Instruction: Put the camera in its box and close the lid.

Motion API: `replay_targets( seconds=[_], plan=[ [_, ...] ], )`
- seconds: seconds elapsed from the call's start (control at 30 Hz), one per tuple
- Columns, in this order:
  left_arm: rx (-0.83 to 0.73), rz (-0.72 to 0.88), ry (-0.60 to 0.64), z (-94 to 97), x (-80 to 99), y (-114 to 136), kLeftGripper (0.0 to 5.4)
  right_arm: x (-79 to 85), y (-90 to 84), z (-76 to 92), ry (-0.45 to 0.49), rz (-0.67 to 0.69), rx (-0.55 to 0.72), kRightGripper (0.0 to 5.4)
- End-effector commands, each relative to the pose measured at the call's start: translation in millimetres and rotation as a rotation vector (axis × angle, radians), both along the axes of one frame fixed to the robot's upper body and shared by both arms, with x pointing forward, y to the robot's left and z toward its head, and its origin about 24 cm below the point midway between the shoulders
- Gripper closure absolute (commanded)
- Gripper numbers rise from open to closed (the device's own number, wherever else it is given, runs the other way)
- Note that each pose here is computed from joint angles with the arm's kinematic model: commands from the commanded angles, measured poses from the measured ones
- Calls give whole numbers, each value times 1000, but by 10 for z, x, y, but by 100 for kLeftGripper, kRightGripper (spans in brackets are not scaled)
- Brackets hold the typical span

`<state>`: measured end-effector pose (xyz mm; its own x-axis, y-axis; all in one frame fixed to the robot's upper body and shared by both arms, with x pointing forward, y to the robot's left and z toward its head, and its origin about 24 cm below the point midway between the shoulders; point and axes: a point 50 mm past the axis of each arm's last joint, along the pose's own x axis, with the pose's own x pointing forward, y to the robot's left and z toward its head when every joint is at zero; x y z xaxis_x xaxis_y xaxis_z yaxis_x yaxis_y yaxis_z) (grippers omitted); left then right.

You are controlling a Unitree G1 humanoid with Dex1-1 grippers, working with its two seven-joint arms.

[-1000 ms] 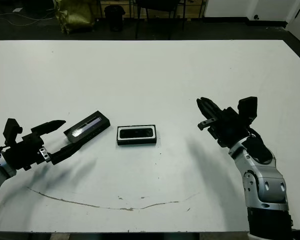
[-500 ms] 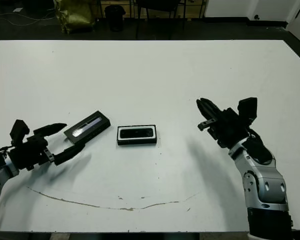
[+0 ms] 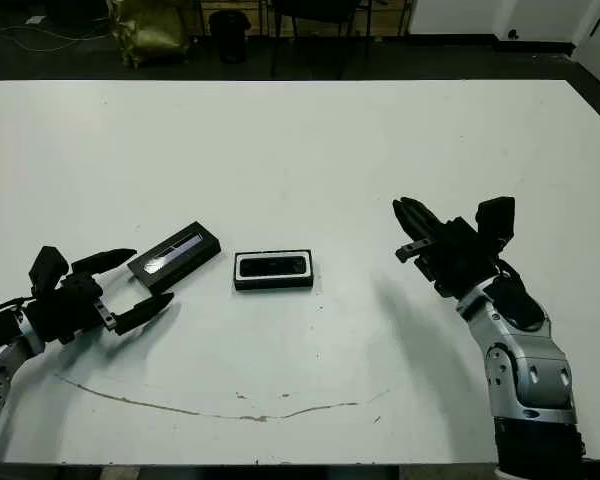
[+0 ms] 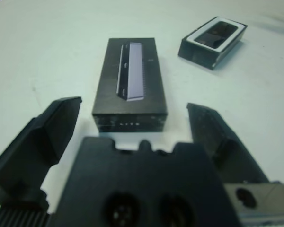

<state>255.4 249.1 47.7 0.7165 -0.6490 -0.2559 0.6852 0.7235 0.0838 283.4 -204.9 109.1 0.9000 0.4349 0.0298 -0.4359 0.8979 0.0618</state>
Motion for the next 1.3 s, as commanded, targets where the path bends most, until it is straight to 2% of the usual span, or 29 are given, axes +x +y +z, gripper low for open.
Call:
replay_targets(
  seconds=[0.03,0.77,1.1,1.2,1.3],
  plan=[
    [8,-2,26,-50,-26,7,1,-29,-23,-64,38,-20,4,540],
    [12,7,53,-64,-11,-36,1,-27,-24,-76,36,-17,23,540],
    [5,49,103,-20,-21,-72,1,-26,-26,-80,42,-31,16,540],
    [13,68,104,-4,-28,-88,40,-28,-26,-80,39,-32,16,540],
    [48,87,92,9,-39,-104,113,-29,-23,-80,37,-31,21,540]
  ],
)
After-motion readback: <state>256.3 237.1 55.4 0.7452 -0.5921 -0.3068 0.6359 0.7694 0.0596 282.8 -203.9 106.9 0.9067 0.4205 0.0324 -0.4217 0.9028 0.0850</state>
